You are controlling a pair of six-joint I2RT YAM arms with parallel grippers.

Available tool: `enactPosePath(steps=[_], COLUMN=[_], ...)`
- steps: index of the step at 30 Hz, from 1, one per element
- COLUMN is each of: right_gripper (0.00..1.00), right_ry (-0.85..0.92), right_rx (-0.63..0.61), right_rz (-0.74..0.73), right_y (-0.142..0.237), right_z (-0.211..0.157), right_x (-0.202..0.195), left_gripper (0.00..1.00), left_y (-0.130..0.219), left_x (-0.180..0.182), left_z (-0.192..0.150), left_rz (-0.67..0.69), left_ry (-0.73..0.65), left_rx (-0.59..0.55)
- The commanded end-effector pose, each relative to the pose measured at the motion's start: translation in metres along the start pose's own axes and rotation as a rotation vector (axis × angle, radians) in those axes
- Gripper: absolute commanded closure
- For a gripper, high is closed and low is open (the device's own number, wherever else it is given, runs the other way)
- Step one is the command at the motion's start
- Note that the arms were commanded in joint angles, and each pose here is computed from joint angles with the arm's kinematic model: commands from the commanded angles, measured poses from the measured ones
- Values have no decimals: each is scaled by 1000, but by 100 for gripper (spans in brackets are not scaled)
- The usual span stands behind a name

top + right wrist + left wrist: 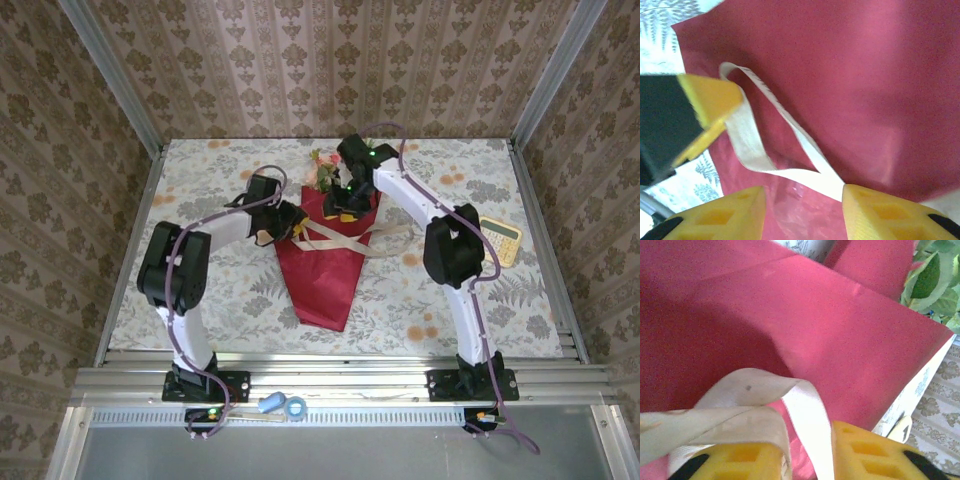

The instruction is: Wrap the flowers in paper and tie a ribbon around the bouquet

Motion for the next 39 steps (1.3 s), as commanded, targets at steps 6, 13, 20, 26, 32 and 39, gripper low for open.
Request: enactPosePath(steps=[6,13,20,26,32,39], right_gripper=[62,63,64,63,62,61], right_ry=[-132,-160,-160,-176,-212,-203], right_rx=[-139,-139,-145,-123,-117,-144], right_rz=[-3,26,48,50,63,-62], right_y=[35,37,45,39,32,22], right_z=[-14,-23,-23,-25,-24,-16], right_x=[-17,-20,-13,-16,-20,-37], left_gripper=[38,70,67,53,51,63], left_y=[60,79,66,35,13,5], left_x=[0,29,40,36,43,50], left_z=[-22,-36,-27,-27,-32,-36], left_rz=[196,335,567,575,602,634], left_ry=[-176,-256,-614,-738,-756,-757], left_rx=[15,47,193,257,307,317])
Point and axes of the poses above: each hand's point on the last joint's axis, 136 mm out from that joint toward the fingers, its own y axis back along the fingers, its own x axis along the line the jaws close on, z = x × y, the point moved 5 cm from there along y, back along the fingers, and after that the axes turned 10 degrees about -y, right-handed, at the moved point
